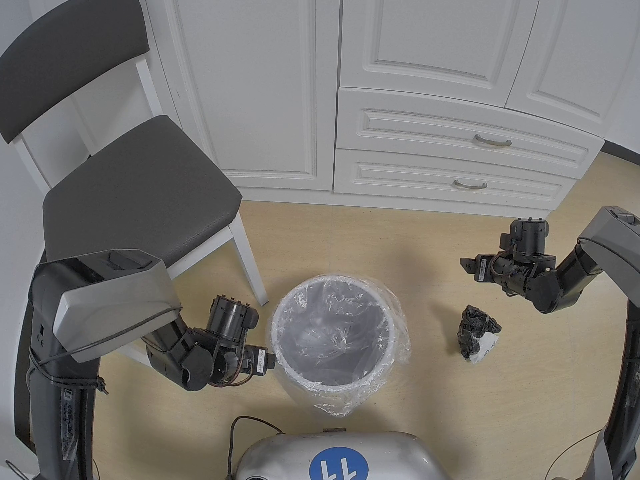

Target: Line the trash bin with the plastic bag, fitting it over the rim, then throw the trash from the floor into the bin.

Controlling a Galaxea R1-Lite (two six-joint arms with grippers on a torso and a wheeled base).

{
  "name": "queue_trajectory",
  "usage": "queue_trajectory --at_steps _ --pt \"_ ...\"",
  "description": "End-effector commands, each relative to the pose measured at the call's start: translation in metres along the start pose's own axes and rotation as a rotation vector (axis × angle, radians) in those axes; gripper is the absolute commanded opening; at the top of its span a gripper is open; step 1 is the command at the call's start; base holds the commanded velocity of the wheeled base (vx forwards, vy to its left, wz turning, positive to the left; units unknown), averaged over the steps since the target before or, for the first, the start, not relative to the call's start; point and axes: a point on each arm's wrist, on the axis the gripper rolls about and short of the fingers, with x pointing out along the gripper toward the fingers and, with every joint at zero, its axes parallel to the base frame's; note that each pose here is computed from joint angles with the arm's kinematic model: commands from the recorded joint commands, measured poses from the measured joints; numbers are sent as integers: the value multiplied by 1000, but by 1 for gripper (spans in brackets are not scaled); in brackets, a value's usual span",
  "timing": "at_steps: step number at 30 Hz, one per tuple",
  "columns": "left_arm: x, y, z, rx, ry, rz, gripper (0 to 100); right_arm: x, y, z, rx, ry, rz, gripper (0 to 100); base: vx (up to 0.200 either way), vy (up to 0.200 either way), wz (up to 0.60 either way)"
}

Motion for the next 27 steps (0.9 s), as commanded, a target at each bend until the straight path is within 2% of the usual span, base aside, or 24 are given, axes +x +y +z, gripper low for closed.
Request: queue_trajectory --at_steps 1,4,9,18,25,27 --pt "11 -4 0 2 -1 -3 100 3 -1 -3 -6 9 -2 100 0 0 0" --pt "20 -7 8 -6 -28 -6 100 6 -4 -5 -5 13 -10 100 0 0 0" --pt "31 -7 12 -10 -17 0 100 8 -7 -12 -31 48 -18 100 0 0 0" --pt "19 1 15 -28 -26 6 100 10 -15 -18 -55 74 -34 100 0 0 0" --pt "10 3 16 -23 -27 4 100 9 -11 -18 -56 86 -8 100 0 0 0" --pt "6 3 15 -20 -24 6 100 9 -10 -20 -39 109 37 100 0 0 0"
